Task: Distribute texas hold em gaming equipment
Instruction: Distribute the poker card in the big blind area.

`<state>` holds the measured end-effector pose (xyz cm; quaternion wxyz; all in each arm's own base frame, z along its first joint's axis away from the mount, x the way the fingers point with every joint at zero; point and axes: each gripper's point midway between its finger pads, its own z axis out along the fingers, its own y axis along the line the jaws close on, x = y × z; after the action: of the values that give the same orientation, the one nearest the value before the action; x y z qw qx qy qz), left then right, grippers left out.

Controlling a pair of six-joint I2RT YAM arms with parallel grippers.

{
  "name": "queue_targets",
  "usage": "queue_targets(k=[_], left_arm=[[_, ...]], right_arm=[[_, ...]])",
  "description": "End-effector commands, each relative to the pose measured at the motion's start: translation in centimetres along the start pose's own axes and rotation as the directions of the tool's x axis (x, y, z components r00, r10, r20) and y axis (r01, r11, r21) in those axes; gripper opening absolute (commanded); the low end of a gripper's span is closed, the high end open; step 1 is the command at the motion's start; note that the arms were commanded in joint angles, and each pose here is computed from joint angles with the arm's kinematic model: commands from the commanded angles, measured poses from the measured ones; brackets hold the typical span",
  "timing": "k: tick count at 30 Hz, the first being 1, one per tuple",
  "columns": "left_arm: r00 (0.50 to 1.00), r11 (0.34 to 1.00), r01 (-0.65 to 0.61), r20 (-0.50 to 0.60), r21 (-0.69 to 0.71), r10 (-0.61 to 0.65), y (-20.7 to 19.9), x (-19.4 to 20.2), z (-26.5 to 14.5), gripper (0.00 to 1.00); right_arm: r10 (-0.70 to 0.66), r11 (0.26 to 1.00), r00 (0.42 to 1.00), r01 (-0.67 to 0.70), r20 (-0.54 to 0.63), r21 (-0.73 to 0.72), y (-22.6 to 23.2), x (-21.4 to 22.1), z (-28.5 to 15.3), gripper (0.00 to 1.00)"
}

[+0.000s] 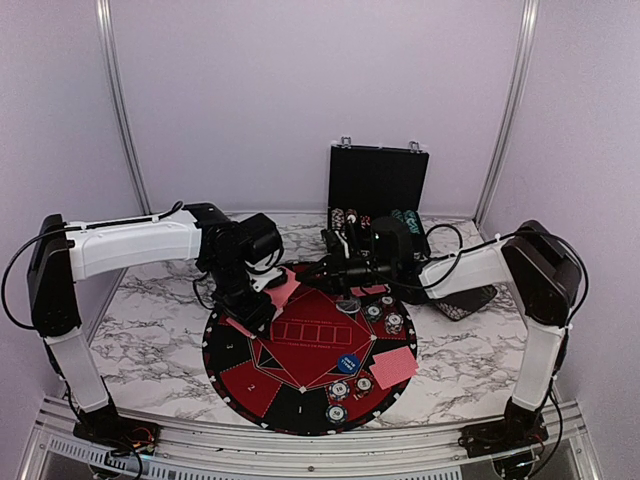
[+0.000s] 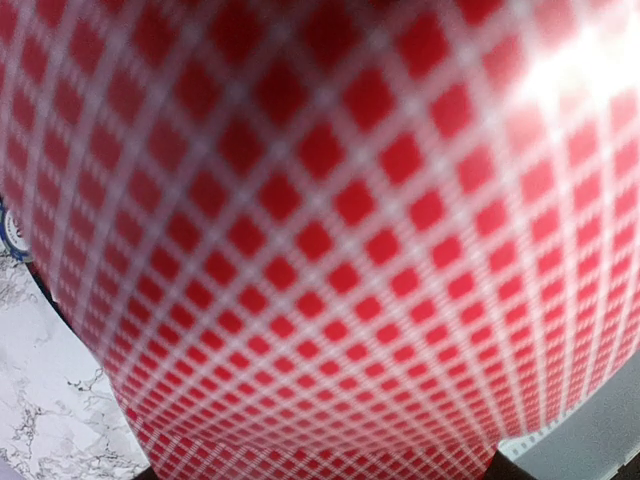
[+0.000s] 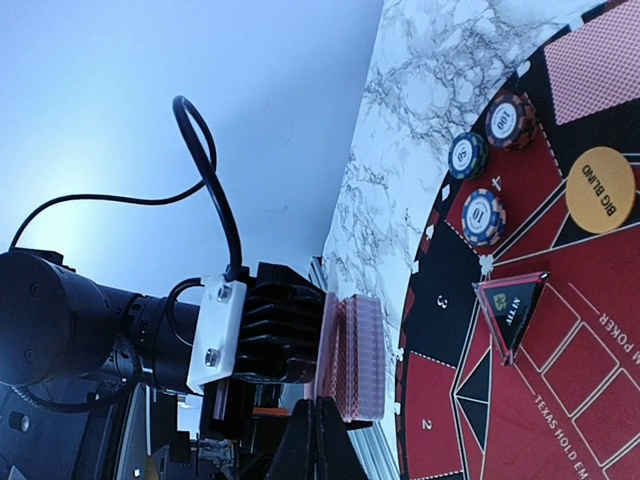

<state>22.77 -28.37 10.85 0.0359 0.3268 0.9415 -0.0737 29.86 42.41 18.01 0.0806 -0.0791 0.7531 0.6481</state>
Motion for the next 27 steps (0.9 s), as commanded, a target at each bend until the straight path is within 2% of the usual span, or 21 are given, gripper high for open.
queue_targets(k=[1,27], left_arm=[[0.999,1.000,0.002,0.046,0.000,-0.002,0.4,0.0,-1.5,0.50],[0.996,0.998,0.065,0.057,0.012,-0.065,2.7,1.7,-1.6,0.50]], right_arm=[[-0.027,0.999,0.999,0.028,0.017,-0.034,1.2,-0.7,-0.7,0.00],[-0.034,0.999,0.997,0.033,0.066,0.006,-0.1,-4.2,-1.9,0.00]])
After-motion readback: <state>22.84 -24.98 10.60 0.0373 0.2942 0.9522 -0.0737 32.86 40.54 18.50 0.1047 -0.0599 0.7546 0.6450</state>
